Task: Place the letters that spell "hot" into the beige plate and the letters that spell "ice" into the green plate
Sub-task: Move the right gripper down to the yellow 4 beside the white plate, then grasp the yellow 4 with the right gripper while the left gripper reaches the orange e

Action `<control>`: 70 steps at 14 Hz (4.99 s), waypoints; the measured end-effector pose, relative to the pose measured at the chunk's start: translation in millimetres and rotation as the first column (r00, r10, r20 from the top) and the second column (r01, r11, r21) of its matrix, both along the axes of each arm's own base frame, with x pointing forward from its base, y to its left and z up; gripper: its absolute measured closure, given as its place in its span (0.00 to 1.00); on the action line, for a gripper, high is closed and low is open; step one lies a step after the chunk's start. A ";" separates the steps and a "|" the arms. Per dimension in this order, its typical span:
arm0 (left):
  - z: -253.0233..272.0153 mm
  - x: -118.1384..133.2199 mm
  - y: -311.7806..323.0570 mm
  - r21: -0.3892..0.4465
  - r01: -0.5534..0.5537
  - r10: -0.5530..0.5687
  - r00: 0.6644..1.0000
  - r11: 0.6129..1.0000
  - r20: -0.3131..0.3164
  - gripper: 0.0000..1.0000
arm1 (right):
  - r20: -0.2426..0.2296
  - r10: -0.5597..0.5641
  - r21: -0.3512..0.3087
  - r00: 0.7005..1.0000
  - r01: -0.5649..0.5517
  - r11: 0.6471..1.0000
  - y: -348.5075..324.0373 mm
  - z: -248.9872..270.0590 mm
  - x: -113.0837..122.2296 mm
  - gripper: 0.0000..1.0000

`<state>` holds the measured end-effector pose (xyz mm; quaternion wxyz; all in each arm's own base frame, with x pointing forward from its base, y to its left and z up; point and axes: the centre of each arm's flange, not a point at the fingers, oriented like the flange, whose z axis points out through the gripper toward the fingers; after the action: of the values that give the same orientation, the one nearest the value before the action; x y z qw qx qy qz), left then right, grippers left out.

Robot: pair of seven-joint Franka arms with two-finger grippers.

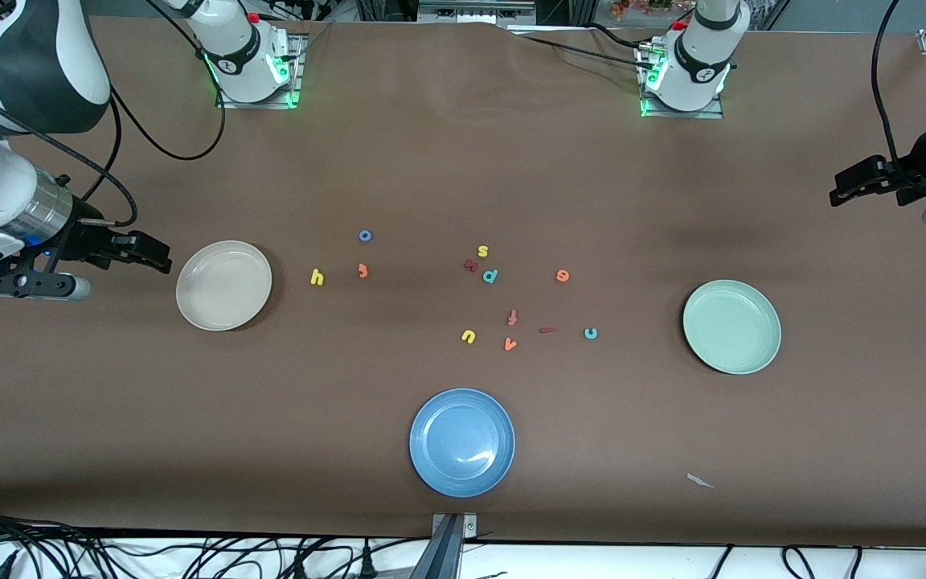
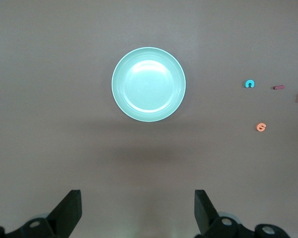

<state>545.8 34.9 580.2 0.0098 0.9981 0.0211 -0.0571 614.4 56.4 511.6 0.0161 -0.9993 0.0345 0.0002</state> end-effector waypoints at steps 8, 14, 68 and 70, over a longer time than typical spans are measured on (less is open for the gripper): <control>0.1 0.0 -1.1 0.000 0.002 -0.002 1.000 1.000 0.000 0.00 | -0.012 -0.012 -0.001 1.000 0.012 1.000 21.0 -5.3 -2.0 0.00; 0.4 -0.2 -0.2 0.000 0.000 0.000 1.000 1.000 0.001 0.00 | -0.037 -0.044 -0.005 0.998 0.044 0.999 72.0 -20.4 -6.1 0.00; -367.6 -21.1 -330.1 -0.018 -0.096 0.097 0.989 0.995 0.110 0.00 | -0.178 -0.079 -0.060 0.981 0.069 0.996 162.2 -265.6 -52.5 0.74; -385.1 -27.0 -335.3 -0.006 -0.096 0.096 0.991 0.995 0.097 0.00 | -0.179 -0.077 -0.100 0.981 0.059 0.993 143.1 -230.0 -43.1 0.74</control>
<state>518.8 -300.3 195.1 0.0143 0.9975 0.0686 -0.0079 571.3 199.5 281.7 -0.0341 -0.9929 0.0700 0.0897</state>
